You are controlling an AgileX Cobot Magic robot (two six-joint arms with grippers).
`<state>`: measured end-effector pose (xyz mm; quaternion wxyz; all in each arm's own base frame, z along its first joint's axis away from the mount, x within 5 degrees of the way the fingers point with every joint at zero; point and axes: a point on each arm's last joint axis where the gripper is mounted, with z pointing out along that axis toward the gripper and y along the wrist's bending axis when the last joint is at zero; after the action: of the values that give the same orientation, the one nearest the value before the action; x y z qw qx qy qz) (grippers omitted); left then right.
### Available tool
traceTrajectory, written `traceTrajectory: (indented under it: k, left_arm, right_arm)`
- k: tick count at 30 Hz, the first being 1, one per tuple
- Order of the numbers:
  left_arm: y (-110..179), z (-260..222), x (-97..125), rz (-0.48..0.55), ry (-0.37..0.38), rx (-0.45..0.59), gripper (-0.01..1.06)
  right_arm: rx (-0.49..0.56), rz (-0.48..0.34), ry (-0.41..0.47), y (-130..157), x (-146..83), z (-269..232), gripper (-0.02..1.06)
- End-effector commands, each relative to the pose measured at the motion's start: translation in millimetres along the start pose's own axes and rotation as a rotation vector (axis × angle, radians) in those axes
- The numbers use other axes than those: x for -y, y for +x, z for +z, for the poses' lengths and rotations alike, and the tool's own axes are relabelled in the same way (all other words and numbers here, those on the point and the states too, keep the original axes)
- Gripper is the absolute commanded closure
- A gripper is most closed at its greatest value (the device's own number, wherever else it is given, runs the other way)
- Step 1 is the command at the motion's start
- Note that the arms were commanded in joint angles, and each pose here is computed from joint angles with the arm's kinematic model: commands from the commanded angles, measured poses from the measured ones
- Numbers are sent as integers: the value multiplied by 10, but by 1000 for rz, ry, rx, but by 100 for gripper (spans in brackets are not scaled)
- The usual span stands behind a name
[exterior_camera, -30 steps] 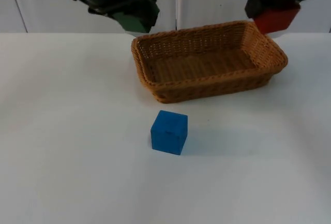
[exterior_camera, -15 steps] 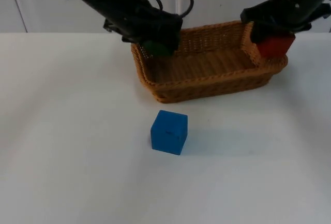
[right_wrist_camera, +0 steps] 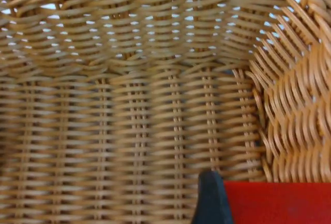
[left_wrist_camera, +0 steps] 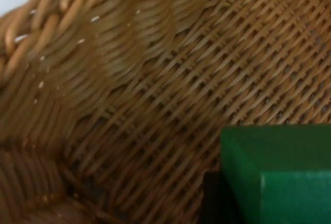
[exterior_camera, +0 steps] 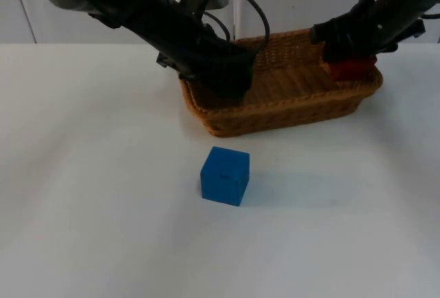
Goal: Pick up one cube with each hand and place exactly two cubes into the same basket, leaving the remaining cube outside.
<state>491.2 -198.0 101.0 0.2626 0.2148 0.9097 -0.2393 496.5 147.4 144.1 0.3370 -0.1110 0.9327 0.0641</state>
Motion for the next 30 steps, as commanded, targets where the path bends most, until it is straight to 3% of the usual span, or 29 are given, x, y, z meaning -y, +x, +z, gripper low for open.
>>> traceTrajectory:
  k: [1, 13, 17, 18, 22, 23, 26, 28, 29, 30]
  left_arm:
    - [-24, 3, 27, -8, 11, 15, 105]
    - [-13, 17, 21, -9, 11, 12, 105]
    - [-13, 17, 21, -9, 11, 12, 105]
    - [-13, 17, 21, -9, 11, 12, 105]
    - [-4, 23, 21, -10, 14, 6, 99]
    - [-4, 23, 21, -10, 14, 6, 99]
    - [7, 23, 30, -10, 24, -6, 82]
    - [12, 22, 35, -10, 29, -11, 57]
    - [12, 22, 35, -10, 29, -11, 57]
    - [15, 22, 37, -10, 31, -14, 45]
  right_arm:
    - [-6, -20, -5, 37, -39, 63, 105]
    - [-30, -56, -10, 102, -81, 133, 104]
    - [-30, -56, -10, 102, -81, 133, 87]
    - [-30, -56, -10, 102, -81, 133, 87]
    - [-30, -56, -10, 102, -81, 133, 59]
    - [-30, -56, -10, 102, -81, 133, 59]
    - [-30, -56, -10, 102, -81, 133, 47]
    - [-30, -56, -10, 102, -81, 133, 40]
    - [-30, -56, -10, 102, -81, 133, 40]
    - [-30, -56, -10, 102, -81, 133, 39]
